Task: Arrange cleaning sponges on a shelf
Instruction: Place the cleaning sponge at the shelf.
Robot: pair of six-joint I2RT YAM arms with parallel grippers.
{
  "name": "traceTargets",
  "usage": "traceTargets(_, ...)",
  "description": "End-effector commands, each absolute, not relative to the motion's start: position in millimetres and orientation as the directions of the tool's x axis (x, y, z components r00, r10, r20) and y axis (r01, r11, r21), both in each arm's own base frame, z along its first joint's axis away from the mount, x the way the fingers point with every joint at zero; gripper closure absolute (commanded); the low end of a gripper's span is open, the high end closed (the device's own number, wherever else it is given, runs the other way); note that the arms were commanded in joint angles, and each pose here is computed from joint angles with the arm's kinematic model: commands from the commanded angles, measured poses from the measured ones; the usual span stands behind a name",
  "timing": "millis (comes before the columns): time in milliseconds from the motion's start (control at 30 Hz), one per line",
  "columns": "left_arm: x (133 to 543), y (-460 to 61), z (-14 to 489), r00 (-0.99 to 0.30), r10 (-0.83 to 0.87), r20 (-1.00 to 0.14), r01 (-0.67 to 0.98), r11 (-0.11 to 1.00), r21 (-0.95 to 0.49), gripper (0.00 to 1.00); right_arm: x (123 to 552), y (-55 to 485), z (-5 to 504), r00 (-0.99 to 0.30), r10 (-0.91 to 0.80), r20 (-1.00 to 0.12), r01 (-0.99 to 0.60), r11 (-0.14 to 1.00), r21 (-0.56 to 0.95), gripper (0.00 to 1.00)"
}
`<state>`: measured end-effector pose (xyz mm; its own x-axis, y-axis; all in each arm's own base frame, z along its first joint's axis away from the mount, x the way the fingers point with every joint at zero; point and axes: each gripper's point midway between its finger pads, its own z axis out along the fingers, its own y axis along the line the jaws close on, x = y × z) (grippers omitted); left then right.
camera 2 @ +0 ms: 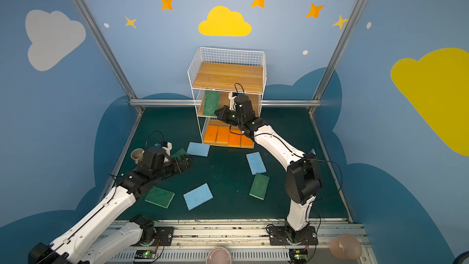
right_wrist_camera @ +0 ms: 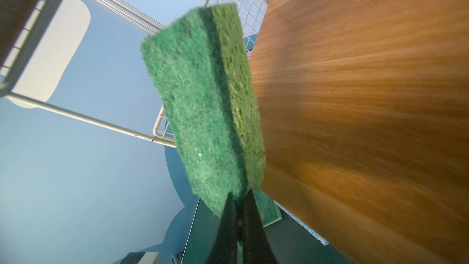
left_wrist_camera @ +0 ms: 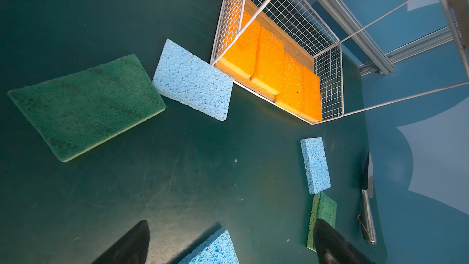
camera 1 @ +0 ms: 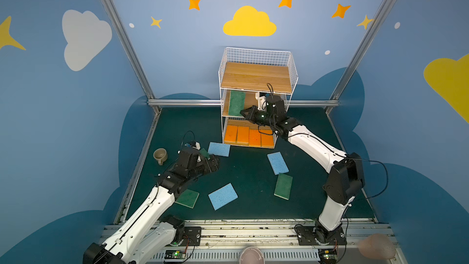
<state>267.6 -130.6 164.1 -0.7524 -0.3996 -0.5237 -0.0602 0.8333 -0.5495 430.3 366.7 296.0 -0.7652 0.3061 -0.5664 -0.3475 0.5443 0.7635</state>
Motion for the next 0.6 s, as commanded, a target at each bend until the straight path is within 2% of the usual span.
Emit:
traceTargets(0,274.9,-131.0,177.0,-0.732,-0.395,-0.555,-0.035,0.836,-0.548,0.00,436.5,373.0,316.7,-0.744,0.324,-0.584,-0.388,0.503,0.773,1.00)
traceTargets(433,273.6,-130.0,174.2,-0.737,-0.395,-0.549,-0.043,0.838,-0.545,0.00,444.7,381.6,312.1,-0.751,0.325,-0.574,-0.388,0.486,0.783,0.96)
traceTargets(567,272.2,-128.8,174.7,-0.734,-0.397,-0.551,-0.044,0.838,-0.544,0.00,445.1,382.0,310.5,-0.753,0.324,-0.573,-0.386,0.488,0.783,0.91)
